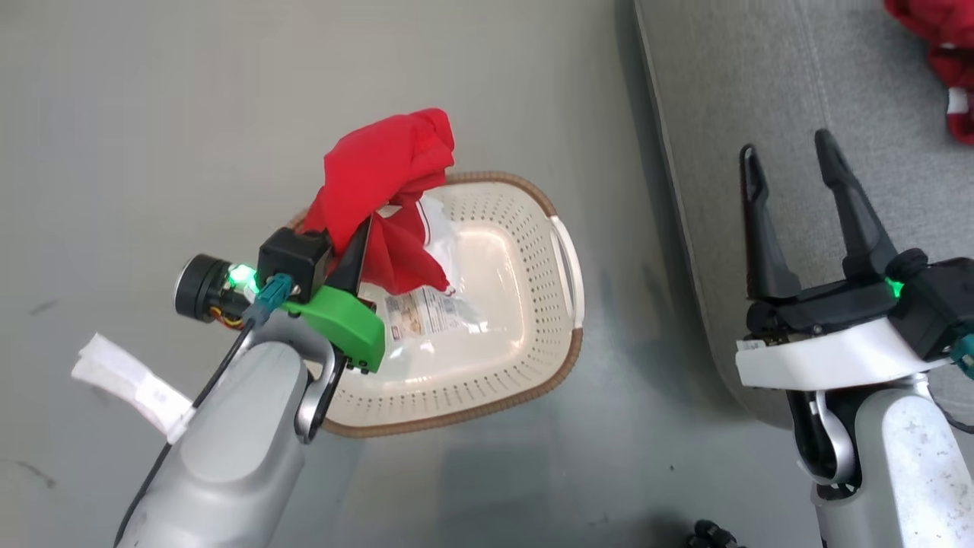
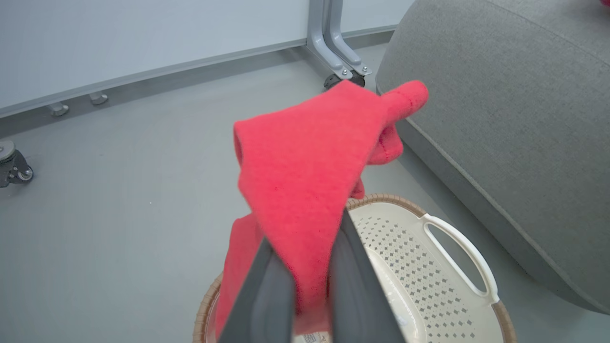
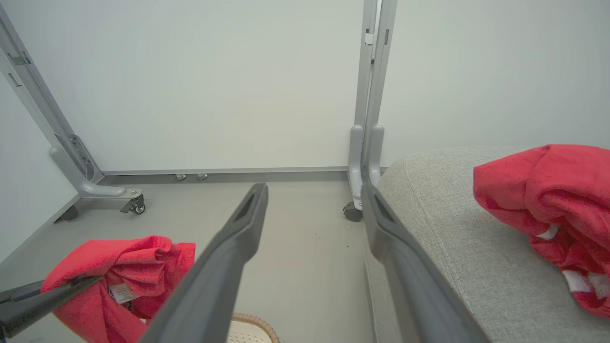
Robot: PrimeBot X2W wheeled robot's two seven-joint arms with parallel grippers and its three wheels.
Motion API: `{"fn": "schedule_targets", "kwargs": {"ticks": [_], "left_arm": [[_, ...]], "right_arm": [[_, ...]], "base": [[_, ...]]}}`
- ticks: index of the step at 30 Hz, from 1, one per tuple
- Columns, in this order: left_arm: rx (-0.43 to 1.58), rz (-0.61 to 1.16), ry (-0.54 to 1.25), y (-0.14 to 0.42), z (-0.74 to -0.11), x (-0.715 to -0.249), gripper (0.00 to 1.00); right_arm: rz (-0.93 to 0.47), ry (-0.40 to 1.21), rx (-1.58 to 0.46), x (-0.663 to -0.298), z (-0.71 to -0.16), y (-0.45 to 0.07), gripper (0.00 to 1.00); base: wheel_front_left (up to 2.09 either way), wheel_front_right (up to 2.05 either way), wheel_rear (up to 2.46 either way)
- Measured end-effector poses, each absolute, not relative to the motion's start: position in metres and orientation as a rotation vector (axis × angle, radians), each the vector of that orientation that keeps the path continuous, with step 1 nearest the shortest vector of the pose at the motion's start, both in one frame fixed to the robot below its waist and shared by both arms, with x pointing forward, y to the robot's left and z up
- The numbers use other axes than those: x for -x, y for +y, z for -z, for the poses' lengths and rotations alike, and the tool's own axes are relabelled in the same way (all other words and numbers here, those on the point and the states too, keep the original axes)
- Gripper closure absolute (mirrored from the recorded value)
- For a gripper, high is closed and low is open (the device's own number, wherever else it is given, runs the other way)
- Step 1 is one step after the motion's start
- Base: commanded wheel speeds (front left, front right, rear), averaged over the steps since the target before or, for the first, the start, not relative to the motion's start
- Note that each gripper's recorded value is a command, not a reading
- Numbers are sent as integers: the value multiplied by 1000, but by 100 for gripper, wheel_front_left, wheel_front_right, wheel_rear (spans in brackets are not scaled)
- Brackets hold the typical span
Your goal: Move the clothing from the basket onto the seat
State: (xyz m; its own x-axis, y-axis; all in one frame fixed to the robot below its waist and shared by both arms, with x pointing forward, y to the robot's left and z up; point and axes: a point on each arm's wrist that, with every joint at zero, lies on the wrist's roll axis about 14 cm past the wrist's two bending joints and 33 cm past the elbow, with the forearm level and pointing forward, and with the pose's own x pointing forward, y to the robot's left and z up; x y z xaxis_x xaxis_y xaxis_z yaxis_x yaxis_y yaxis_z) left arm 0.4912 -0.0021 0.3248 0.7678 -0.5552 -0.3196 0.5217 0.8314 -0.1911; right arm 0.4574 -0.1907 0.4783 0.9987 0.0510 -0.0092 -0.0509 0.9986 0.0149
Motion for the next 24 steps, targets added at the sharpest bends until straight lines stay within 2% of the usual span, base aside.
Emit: {"fn": "schedule_targets", "kwargs": {"ticks": [12, 24], "left_arm": [[104, 422, 100, 51, -438, -486, 100], [112, 354, -161, 79, -541, -454, 100]], "right_arm": [[-99, -58, -58, -430, -522, -172, 0], [-127, -90, -91, -396, -550, -164, 0]], "base": [[0, 0, 0], [0, 0, 0]]}}
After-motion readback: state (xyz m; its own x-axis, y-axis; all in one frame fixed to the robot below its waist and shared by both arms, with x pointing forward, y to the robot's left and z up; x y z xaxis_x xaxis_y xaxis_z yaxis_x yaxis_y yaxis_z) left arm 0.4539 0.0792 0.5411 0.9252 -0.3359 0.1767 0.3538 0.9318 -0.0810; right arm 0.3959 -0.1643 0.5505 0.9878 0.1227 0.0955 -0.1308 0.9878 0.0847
